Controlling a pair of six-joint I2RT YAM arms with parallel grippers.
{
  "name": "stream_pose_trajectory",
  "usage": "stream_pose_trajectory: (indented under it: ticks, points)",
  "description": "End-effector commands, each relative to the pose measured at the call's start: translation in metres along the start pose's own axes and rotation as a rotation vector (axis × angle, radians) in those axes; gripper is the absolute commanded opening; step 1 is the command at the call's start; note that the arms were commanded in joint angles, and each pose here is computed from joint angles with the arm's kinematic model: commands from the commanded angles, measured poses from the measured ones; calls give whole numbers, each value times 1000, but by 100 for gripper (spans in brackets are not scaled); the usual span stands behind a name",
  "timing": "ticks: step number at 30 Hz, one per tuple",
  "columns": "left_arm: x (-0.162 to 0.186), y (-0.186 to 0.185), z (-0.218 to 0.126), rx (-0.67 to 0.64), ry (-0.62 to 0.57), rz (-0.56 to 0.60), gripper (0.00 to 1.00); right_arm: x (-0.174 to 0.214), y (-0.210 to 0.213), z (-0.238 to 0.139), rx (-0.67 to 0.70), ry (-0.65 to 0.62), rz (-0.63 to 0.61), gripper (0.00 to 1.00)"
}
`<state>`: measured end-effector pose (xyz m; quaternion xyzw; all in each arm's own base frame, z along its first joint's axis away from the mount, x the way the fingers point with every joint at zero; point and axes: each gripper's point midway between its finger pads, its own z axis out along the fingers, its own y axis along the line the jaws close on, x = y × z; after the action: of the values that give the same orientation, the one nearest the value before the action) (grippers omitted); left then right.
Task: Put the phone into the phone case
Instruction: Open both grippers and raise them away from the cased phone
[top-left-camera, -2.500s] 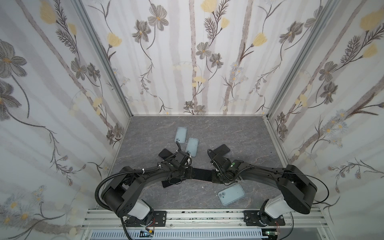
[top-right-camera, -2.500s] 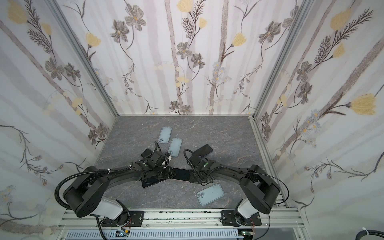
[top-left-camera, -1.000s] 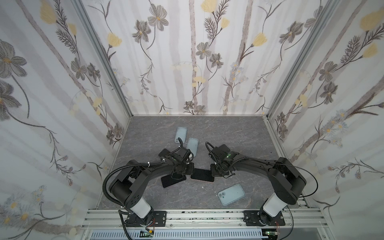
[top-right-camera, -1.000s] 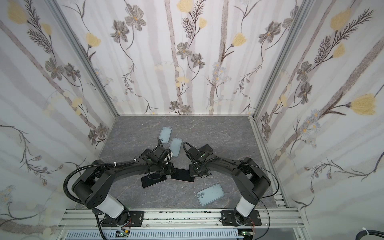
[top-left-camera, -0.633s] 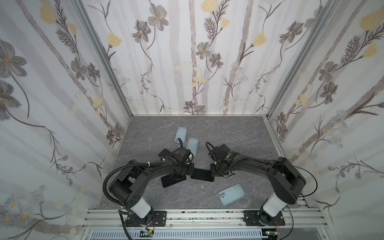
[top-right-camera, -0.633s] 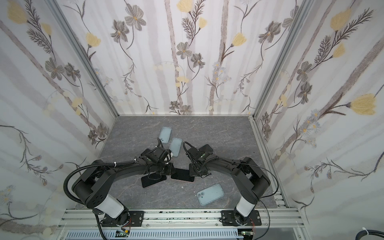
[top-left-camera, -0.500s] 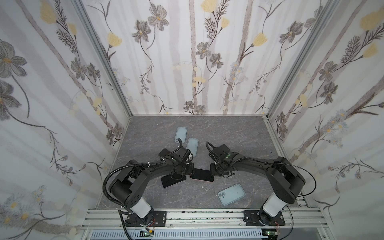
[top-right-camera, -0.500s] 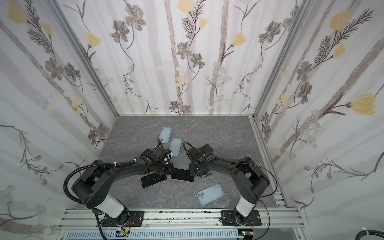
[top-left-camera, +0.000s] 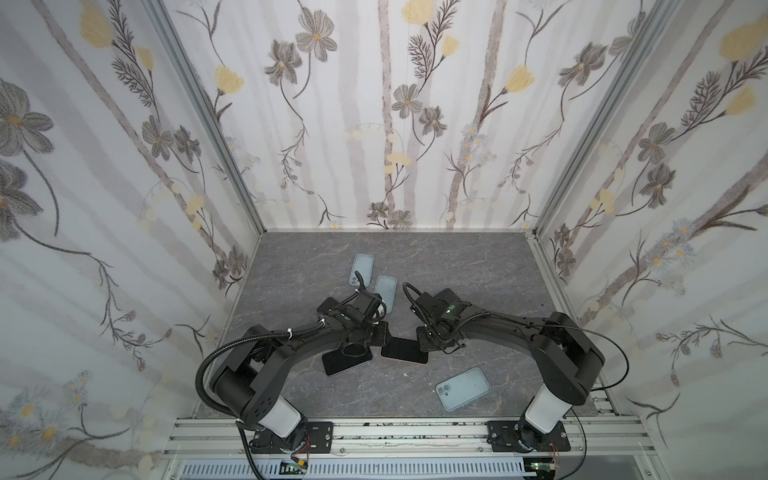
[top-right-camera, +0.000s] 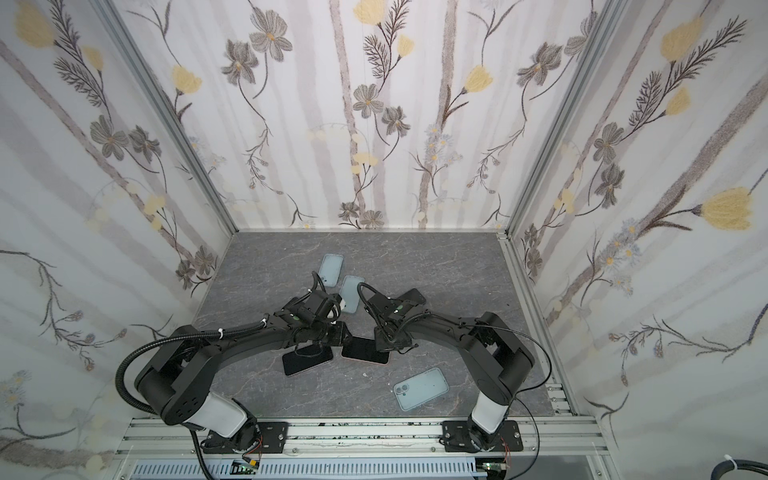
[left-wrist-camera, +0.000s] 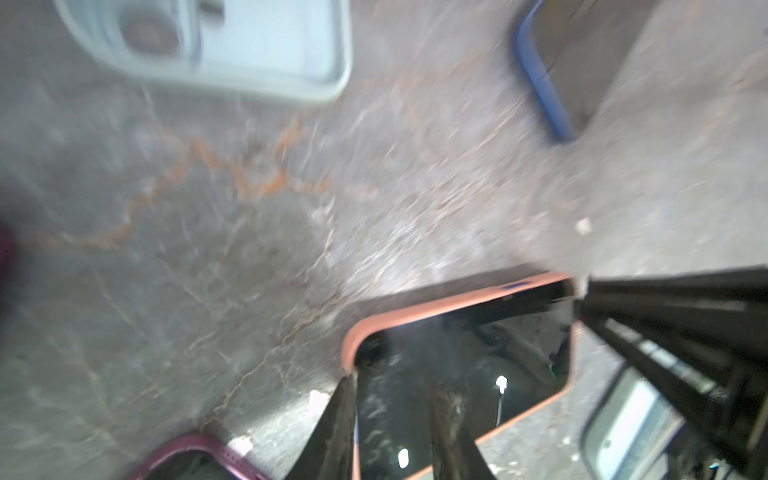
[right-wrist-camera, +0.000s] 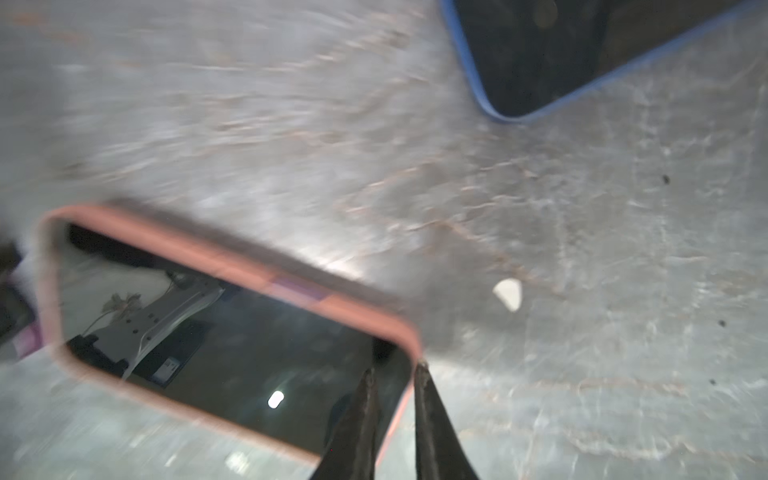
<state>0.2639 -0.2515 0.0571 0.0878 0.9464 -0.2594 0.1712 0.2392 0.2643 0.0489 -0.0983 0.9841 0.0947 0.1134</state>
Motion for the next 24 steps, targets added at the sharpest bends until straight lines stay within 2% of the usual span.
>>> stream_pose_trajectory:
  ticks: [1,6,10,12,14,18,21,24]
  points:
    - [-28,-10,-23,-4,-122,46,31,-26,23,-35,-73,-125,-124,22]
    - [-58,-27,-74,12,-334,157,36,-55,43,-95,-144,-327,-317,28]
    - [-66,-38,-115,36,-484,281,50,-67,49,-127,-143,-440,-482,38]
    - [-65,-44,-132,54,-544,358,58,-67,53,-133,-147,-464,-591,39]
    - [-62,-49,-146,66,-589,431,64,-65,53,-130,-135,-463,-667,42]
    - [-52,-53,-169,55,-647,577,76,-47,55,-110,-149,-377,-830,54]
    - [-42,-53,-181,38,-671,675,83,-34,57,-93,-183,-322,-907,72]
    - [-25,-53,-183,44,-660,794,89,-24,60,-79,-221,-295,-946,82]
